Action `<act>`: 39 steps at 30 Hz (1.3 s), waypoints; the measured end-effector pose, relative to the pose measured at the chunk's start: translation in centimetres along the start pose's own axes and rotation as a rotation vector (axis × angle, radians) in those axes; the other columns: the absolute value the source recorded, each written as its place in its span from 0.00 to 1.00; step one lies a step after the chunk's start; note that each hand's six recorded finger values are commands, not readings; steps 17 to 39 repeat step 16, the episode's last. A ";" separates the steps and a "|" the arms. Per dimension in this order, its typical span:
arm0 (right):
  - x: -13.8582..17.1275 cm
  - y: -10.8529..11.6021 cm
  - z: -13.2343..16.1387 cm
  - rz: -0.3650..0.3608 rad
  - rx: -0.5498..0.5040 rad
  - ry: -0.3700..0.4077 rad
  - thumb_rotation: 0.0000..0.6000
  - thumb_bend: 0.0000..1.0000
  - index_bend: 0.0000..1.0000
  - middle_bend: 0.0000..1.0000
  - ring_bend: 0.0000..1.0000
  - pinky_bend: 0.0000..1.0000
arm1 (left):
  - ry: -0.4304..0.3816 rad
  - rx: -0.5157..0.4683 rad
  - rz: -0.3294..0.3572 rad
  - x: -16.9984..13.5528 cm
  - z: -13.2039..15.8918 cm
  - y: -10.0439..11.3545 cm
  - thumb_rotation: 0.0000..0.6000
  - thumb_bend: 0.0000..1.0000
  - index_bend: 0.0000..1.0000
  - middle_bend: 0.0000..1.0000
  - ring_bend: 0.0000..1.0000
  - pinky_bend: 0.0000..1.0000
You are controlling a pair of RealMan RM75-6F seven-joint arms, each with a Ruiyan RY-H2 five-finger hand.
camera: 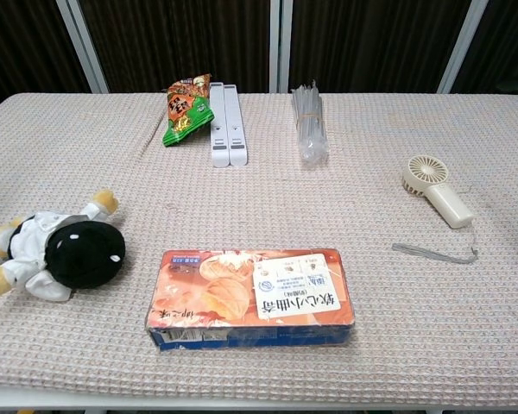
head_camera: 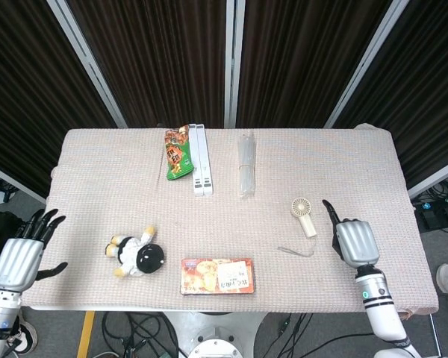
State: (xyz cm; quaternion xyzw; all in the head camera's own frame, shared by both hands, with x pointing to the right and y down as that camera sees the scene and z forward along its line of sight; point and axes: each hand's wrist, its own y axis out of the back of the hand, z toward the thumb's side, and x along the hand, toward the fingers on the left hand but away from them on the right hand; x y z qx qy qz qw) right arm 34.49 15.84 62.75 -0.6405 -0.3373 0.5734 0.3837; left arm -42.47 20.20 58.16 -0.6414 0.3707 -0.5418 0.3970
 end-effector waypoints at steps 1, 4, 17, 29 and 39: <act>0.5 0.2 -0.4 -0.020 0.010 0.008 1.00 0.61 0.00 0.32 0.17 0.34 | -0.003 -0.002 0.001 0.0 0.2 0.0 1.00 0.03 0.13 0.08 0.01 0.22; 2.4 0.4 -2.7 -0.052 0.084 0.011 1.00 0.16 0.00 0.02 0.00 0.02 | -0.012 -0.009 0.002 -0.1 0.6 0.0 1.00 0.03 0.13 0.08 0.01 0.22; 6.7 2.0 -7.6 -0.183 0.095 -0.023 1.00 0.13 0.00 0.00 0.00 0.00 | -0.032 0.003 0.014 -0.5 1.5 0.7 1.00 0.03 0.13 0.08 0.01 0.21; 6.7 2.0 -7.6 -0.183 0.095 -0.023 1.00 0.13 0.00 0.00 0.00 0.00 | -0.032 0.003 0.014 -0.5 1.5 0.7 1.00 0.03 0.13 0.08 0.01 0.21; 6.7 2.0 -7.6 -0.183 0.095 -0.023 1.00 0.13 0.00 0.00 0.00 0.00 | -0.032 0.003 0.014 -0.5 1.5 0.7 1.00 0.03 0.13 0.08 0.01 0.21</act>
